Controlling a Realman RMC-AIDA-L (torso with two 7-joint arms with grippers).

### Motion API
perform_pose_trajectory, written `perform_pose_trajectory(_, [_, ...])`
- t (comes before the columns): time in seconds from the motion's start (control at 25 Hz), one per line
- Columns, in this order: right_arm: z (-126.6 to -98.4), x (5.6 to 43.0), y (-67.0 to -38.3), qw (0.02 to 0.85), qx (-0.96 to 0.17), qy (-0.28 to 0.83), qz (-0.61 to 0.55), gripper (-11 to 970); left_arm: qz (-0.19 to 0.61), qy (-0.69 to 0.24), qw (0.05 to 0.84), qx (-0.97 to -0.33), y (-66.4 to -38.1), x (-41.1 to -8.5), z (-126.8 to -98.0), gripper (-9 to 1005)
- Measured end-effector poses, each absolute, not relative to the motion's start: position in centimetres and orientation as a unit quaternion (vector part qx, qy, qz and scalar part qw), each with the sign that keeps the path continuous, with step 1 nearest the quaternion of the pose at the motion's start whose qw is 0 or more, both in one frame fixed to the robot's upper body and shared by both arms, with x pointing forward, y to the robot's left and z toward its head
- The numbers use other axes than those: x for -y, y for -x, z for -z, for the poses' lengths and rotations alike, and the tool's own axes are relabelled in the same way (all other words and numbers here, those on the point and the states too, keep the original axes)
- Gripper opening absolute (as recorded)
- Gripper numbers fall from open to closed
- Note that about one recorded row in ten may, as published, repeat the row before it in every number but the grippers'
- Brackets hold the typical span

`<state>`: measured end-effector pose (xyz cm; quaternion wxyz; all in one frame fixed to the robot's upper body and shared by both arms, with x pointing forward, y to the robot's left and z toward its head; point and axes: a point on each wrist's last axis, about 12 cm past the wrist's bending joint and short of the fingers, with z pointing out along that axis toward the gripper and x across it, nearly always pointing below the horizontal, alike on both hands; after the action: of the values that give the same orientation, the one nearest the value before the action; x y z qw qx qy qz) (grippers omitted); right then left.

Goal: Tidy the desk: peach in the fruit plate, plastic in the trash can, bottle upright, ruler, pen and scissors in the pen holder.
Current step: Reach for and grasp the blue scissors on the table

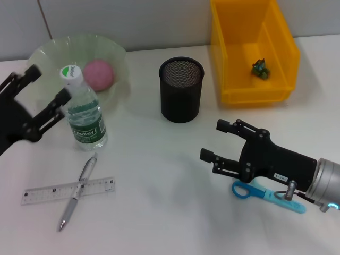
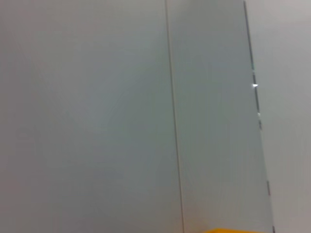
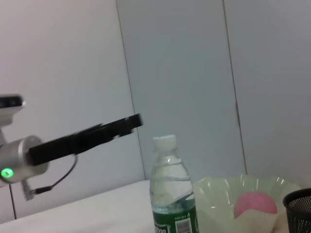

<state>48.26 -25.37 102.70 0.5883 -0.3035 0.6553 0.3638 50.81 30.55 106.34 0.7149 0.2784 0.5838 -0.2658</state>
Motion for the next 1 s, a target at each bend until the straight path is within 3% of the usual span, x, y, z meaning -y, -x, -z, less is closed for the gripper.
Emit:
perform_pose_trajectory(0.32, [-105.1, 27.3, -49.3, 0.533, -0.683, 0.28, -0.414, 781, 0.302, -0.361, 0.668, -0.576, -47.2, -32.5, -105.8, 757])
perform_pose_trajectory(0.48, [-108.4, 28.7, -50.7, 0.437, -0.746, 0.292, -0.41, 779, 0.31, -0.376, 0.657, -0.575, -46.5, -32.2, -105.4, 757])
perform_pose_trajectory(0.64, [-112.9, 29.0, -51.9, 0.35, -0.823, 0.311, -0.321, 777, 0.309, -0.375, 0.654, -0.579, -46.5, -32.0, -105.2, 757])
perform_pose_trajectory(0.76, [-116.8, 28.3, -52.6, 0.3, -0.863, 0.315, -0.257, 776, 0.309, -0.375, 0.654, -0.579, -46.5, -32.0, -105.2, 757])
perform_pose_trajectory(1.0, [-121.0, 26.6, -52.6, 0.198, -0.893, 0.355, -0.196, 774, 0.309, -0.372, 0.653, -0.583, -46.5, -31.8, -105.1, 757])
